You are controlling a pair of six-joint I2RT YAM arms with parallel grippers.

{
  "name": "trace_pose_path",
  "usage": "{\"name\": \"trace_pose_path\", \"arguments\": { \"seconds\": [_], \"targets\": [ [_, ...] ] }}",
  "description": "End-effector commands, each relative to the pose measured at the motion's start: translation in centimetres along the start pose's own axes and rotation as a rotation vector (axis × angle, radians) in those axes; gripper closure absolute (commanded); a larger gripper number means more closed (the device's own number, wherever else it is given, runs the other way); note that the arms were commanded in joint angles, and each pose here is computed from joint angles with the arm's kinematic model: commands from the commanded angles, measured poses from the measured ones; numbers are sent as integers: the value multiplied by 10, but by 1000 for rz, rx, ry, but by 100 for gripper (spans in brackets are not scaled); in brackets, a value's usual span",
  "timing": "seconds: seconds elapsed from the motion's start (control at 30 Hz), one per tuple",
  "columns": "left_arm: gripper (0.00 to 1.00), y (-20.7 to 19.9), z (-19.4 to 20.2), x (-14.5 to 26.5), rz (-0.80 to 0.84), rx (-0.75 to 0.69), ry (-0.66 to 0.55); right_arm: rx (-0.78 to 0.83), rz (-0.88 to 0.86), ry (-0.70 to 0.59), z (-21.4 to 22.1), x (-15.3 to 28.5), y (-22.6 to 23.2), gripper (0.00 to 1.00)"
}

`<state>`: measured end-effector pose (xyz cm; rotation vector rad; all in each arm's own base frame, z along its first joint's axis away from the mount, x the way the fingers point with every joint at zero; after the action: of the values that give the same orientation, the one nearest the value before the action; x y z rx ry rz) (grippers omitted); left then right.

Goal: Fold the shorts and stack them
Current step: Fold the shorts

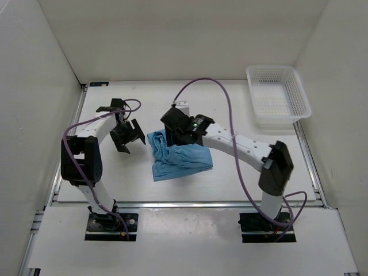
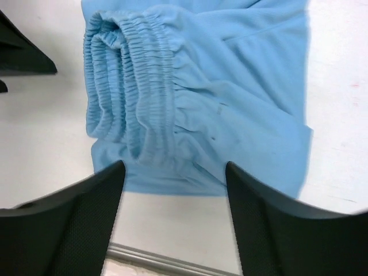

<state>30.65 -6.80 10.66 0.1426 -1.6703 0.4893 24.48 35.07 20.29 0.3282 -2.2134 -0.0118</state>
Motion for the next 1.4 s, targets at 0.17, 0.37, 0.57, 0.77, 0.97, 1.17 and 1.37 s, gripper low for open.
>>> {"name": "trace_pose_path", "arguments": {
  "seconds": [0.17,0.37,0.57,0.77,0.97,1.17,1.37],
  "targets": [
    [74,-19,-3,61,-7,-48,-214,-158,108,-115,6,46,-74,79],
    [90,-99,32,53,123,-286,-134,-209,190,-50,24,40,-109,81],
    [88,-128,36,-3,79,-335,-19,-204,220,-37,26,40,-116,77],
    [89,-118,24,-48,-35,-323,26,-197,238,-37,26,43,-123,73],
    [87,-121,16,-3,-17,-350,-50,-204,254,-73,18,57,-132,46],
    [19,-132,0,118,56,-428,-282,-251,375,-132,-3,76,-169,0],
    [1,-85,6,200,108,-386,-481,-363,468,-179,-12,98,-223,0]
  ]
}}
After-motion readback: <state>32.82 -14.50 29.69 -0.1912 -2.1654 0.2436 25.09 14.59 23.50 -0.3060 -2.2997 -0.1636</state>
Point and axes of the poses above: each gripper's point midway between its finger pads, its own x axis back along the fingers, its own y axis along the line the jaws close on, z = x × y, the point moved 5 cm from there along x, back along the fingers, and after that the axes turned 3 degrees about -x, right-handed, at the moved point
